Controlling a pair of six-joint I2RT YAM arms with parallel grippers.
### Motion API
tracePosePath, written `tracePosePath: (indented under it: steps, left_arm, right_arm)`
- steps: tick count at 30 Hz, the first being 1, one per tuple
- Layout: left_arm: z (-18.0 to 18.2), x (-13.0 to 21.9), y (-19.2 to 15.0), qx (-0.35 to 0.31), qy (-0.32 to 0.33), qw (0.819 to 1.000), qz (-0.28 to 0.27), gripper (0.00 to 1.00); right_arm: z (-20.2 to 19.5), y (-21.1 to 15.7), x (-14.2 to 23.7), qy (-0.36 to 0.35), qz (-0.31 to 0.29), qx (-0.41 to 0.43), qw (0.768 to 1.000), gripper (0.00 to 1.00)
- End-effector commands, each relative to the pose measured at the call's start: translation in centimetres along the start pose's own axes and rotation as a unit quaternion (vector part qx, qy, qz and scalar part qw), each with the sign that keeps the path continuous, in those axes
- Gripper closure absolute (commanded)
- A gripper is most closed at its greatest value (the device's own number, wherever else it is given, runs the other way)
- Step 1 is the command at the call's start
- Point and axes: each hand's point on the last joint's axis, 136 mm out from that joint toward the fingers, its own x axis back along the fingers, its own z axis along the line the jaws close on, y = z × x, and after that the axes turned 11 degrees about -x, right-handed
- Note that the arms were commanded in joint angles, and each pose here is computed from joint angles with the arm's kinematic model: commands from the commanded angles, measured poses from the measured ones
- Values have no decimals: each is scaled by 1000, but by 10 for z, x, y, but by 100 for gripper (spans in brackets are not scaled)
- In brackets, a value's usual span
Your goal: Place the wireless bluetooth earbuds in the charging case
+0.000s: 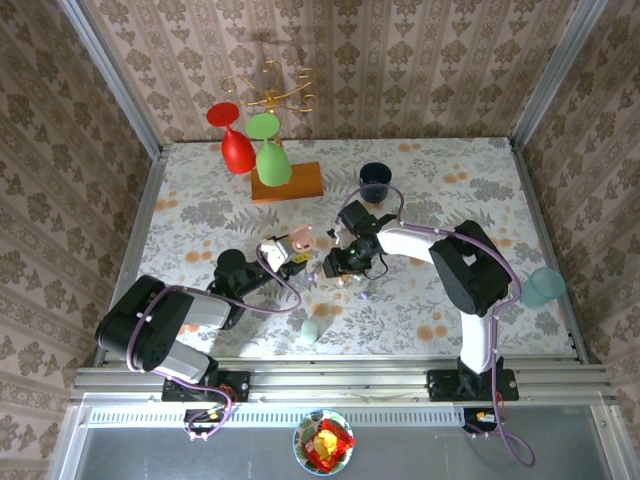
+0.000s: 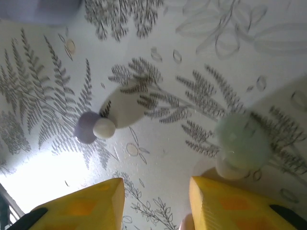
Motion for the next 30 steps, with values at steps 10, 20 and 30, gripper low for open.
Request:
tracePosePath:
  steps: [10, 20, 30]
  left_arm:
    - [6, 0, 14, -7, 3, 1000, -25, 67]
    - [16, 9, 15, -5, 23, 999, -24, 67]
    - [16, 7, 11, -1, 17, 1000, -20, 67]
  right_arm:
    - [30, 3, 35, -1, -62, 17, 998, 56]
    - [12, 27, 66, 4, -123, -31, 992, 56]
    - [0, -9, 48, 28, -89, -72, 993, 60]
